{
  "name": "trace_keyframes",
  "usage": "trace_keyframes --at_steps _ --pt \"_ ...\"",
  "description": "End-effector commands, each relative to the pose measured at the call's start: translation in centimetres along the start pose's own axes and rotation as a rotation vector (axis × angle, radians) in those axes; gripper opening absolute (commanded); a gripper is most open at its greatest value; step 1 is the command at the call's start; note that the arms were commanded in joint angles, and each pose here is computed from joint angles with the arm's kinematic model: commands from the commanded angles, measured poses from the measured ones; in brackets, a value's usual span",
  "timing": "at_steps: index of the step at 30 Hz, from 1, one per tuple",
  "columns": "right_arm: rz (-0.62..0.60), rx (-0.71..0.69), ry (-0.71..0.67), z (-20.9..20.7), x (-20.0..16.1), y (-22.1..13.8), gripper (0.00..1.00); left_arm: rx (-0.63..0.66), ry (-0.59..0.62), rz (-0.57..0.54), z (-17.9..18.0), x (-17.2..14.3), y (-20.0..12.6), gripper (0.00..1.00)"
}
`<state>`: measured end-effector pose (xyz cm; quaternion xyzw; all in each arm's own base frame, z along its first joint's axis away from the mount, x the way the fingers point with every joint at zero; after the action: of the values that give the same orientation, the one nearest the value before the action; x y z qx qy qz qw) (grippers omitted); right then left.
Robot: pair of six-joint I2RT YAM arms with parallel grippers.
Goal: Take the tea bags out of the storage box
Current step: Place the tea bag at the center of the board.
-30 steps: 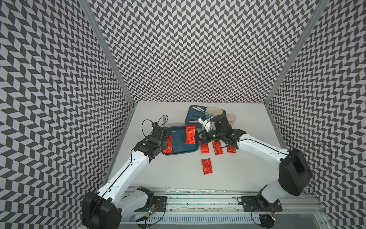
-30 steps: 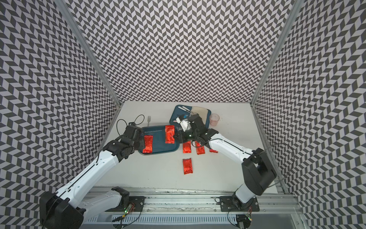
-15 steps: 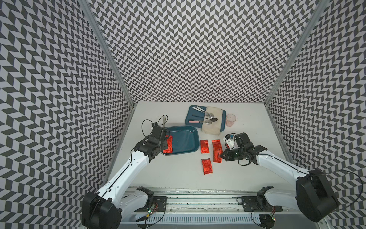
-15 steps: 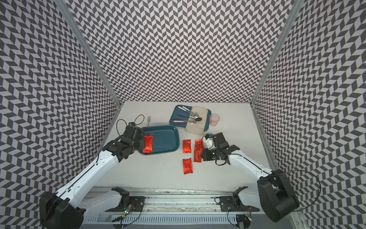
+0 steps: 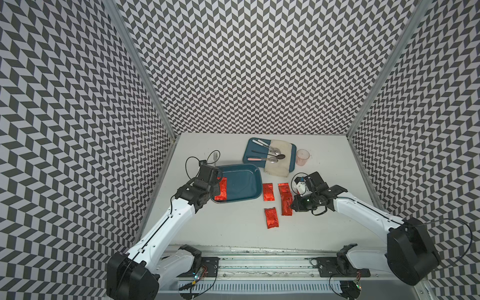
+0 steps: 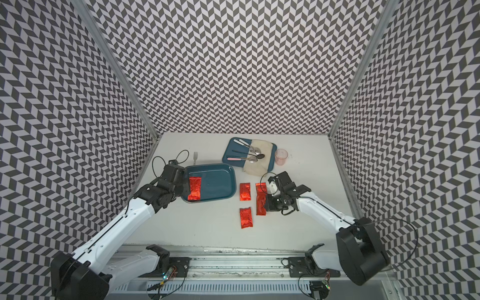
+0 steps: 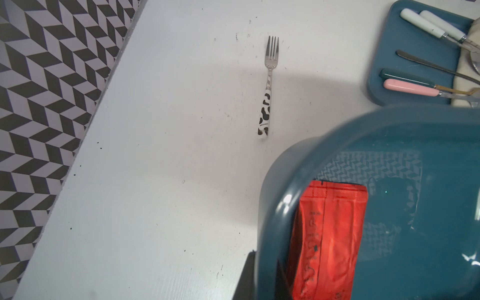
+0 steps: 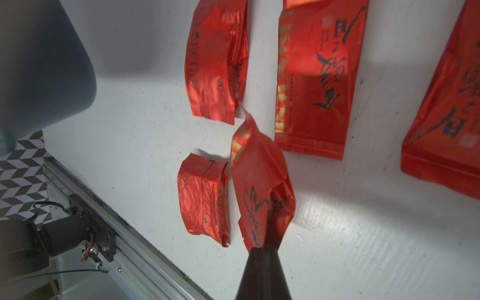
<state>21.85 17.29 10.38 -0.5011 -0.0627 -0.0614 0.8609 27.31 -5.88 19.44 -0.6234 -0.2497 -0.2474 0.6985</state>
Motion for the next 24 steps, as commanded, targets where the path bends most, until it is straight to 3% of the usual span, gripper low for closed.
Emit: trace_keyframes --at_steps 1,12,24 --pt "-0.002 -0.056 0.015 0.1 -1.0 -0.8 0.00 -0.023 -0.023 -0.048 -0.1 1.0 -0.4 0.00" --pt "0.060 -0.171 0.042 -1.0 -3.9 0.4 0.00 -0.041 -0.026 -0.073 -0.1 1.2 -0.9 0.00" --pt "0.075 -0.248 0.055 -2.1 -4.3 1.3 0.00 -0.050 -0.023 -0.073 -0.3 1.2 -0.9 0.00"
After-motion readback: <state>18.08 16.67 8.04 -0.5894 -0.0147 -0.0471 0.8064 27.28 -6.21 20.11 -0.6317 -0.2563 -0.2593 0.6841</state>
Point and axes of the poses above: each gripper's point midway between its finger pads, its own y axis out along the fingers, its own z axis along the line the jaws close on, x = y × z, the point moved 3 cm from there along -y, back along the fingers, and after that the axes turned 10 degrees about y, right-handed, at the moved point
